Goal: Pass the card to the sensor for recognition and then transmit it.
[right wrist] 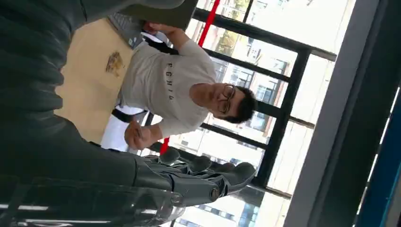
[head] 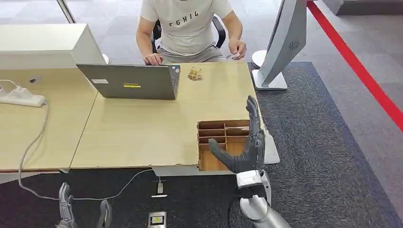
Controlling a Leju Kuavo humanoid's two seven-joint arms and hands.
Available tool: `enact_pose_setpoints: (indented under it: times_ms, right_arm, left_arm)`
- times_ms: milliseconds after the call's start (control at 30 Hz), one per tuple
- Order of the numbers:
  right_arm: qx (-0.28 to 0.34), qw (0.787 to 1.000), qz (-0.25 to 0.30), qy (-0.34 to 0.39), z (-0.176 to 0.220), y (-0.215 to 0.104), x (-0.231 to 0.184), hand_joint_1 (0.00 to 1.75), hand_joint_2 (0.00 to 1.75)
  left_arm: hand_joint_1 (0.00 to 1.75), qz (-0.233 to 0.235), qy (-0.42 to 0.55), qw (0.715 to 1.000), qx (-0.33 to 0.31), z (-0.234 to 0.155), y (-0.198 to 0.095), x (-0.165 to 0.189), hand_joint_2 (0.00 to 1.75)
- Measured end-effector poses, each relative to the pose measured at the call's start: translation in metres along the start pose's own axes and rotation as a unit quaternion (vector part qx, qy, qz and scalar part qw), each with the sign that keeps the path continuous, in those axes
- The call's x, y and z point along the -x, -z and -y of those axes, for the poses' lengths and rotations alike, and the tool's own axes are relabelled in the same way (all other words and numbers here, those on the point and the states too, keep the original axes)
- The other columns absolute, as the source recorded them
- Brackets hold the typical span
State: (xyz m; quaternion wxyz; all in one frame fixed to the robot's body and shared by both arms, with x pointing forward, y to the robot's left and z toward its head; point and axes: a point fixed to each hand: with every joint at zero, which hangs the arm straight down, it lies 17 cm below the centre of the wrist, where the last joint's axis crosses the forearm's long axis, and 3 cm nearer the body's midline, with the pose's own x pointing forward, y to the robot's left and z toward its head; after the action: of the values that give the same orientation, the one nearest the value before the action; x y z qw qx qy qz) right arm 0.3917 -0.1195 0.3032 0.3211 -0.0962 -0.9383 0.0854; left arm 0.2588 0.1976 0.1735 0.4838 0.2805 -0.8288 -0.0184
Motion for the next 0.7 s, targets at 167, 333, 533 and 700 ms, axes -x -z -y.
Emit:
enact_pose_setpoints:
  times_ms: [167,333,533,700]
  right_arm:
    - [-0.036,0.995,0.022,-0.095,-0.013,0.039,0.014,0.00,1.75]
    - [-0.054,0.982,0.009,-0.180,-0.011,0.067,0.042,0.00,1.75]
    - [-0.070,0.957,-0.015,-0.282,-0.001,0.083,0.072,0.00,1.75]
    - [-0.108,0.902,-0.034,-0.417,0.010,0.097,0.103,0.00,1.75]
  left_arm:
    - [0.00,-0.003,-0.003,1.000,-0.006,-0.003,0.001,0.002,1.75]
    - [0.00,-0.005,-0.008,0.999,-0.042,-0.021,0.012,0.000,1.75]
    - [0.00,-0.034,-0.053,0.991,-0.122,-0.060,0.025,0.001,1.75]
    - [0.00,-0.030,-0.079,0.979,-0.184,-0.096,0.039,-0.008,1.75]
